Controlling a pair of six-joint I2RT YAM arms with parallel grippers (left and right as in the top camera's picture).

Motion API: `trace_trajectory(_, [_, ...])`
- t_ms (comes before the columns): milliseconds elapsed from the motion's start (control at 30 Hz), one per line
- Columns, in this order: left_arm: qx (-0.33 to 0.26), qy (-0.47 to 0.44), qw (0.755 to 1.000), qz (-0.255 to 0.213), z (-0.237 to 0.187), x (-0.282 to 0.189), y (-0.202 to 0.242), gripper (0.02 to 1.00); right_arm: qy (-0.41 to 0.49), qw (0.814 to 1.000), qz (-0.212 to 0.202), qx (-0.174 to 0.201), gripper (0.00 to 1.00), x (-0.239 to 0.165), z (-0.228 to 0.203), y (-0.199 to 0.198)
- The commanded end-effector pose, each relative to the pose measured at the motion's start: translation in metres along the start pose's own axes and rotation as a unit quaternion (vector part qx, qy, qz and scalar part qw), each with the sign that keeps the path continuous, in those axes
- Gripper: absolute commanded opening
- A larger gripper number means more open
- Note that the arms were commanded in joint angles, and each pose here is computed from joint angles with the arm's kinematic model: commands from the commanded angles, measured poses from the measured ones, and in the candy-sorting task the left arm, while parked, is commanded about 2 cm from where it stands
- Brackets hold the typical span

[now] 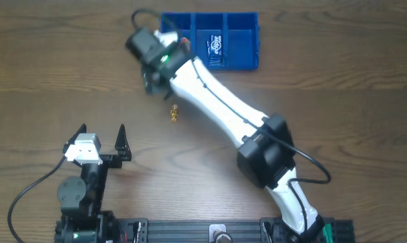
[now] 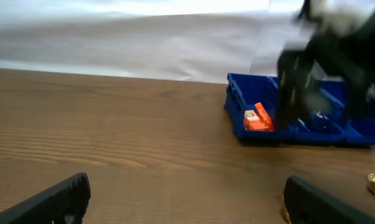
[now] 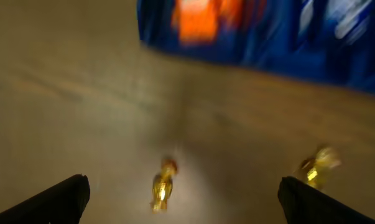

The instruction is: Sort Candies Into Trays

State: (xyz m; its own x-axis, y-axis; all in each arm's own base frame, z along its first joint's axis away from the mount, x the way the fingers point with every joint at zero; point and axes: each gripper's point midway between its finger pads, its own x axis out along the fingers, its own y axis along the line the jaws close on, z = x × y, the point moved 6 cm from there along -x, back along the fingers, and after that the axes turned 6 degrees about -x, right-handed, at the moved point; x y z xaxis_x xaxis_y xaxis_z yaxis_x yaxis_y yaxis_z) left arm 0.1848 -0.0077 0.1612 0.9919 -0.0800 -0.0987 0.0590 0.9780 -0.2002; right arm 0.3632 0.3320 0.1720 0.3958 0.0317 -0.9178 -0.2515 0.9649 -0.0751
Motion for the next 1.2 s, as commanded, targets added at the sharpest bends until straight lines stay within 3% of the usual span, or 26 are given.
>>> trace_trajectory(33, [0.004,0.024,1.000,-0.004,-0.013,0.001,0.001,0.998,0.050,0.999,0.001,0.022,1.000,0.044,-0.042,0.009])
trace_trajectory(200, [0.004,0.024,1.000,-0.004,-0.013,0.001,0.001,0.998,0.068,0.997,-0.002,0.031,1.000,0.065,-0.070,0.017])
trace_trajectory(900, [0.004,0.024,1.000,-0.004,-0.013,0.001,0.001,0.998,0.078,0.992,-0.007,0.094,0.996,0.091,-0.079,0.021])
trace_trajectory(1067, [0.004,0.024,1.000,-0.004,-0.013,0.001,0.001,0.998,0.079,0.992,-0.008,0.095,0.890,0.091,-0.079,0.020])
trace_trajectory(1200, [0.005,0.024,1.000,-0.004,-0.013,0.001,0.001,0.998,0.081,0.992,-0.010,0.094,0.862,0.095,-0.080,0.020])
